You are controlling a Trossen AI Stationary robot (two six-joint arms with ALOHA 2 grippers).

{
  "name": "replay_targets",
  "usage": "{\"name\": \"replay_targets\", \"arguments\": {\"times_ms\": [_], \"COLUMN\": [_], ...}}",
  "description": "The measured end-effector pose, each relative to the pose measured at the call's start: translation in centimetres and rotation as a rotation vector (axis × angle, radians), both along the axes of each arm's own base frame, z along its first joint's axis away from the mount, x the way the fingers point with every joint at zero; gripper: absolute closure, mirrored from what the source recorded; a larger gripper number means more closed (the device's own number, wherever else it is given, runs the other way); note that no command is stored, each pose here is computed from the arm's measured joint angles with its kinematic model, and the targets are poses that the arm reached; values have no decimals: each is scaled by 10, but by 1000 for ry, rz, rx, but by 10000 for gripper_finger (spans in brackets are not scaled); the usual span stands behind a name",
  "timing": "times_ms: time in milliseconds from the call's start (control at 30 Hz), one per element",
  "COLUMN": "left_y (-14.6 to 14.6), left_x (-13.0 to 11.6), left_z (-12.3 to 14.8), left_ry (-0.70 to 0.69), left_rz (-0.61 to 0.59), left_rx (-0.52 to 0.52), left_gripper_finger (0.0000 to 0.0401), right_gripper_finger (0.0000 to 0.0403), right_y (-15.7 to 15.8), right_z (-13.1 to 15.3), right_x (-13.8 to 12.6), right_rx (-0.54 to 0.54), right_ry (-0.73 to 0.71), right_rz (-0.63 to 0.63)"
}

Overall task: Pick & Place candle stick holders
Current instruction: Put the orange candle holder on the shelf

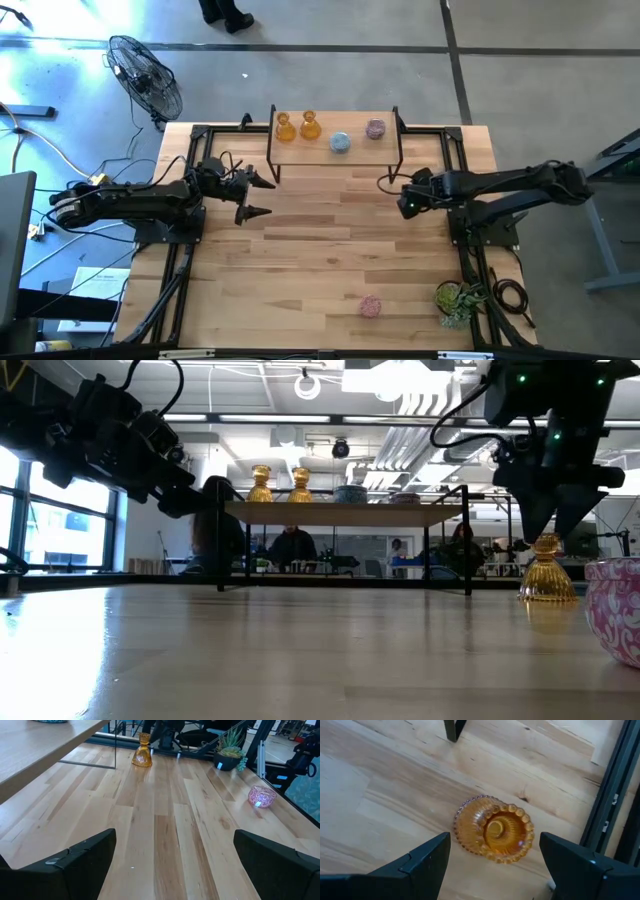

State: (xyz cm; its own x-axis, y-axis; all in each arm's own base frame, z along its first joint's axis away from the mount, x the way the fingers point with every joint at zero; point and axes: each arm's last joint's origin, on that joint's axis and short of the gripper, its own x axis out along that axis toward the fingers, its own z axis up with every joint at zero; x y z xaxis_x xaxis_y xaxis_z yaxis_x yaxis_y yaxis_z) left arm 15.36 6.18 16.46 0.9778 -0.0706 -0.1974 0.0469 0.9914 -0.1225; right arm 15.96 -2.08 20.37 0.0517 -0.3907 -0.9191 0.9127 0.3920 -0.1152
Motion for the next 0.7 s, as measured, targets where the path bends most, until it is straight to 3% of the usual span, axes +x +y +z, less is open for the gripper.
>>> {"name": "replay_targets", "arguments": {"times_ms": [500, 700], "left_y": [0, 0], "left_x": [0, 0], "left_z": [0, -1], "left_ry": [0, 5], "left_rz": [-3, -3], "left_rx": [-3, -6], "left_gripper_finger": [2, 2], "right_gripper_finger": [100, 100], "right_y": [-9, -14], "right_z": [-6, -6], "right_x": [5, 4], "right_rx": [-7, 39], "right_ry": [37, 36], "right_rz": [-16, -29]}}
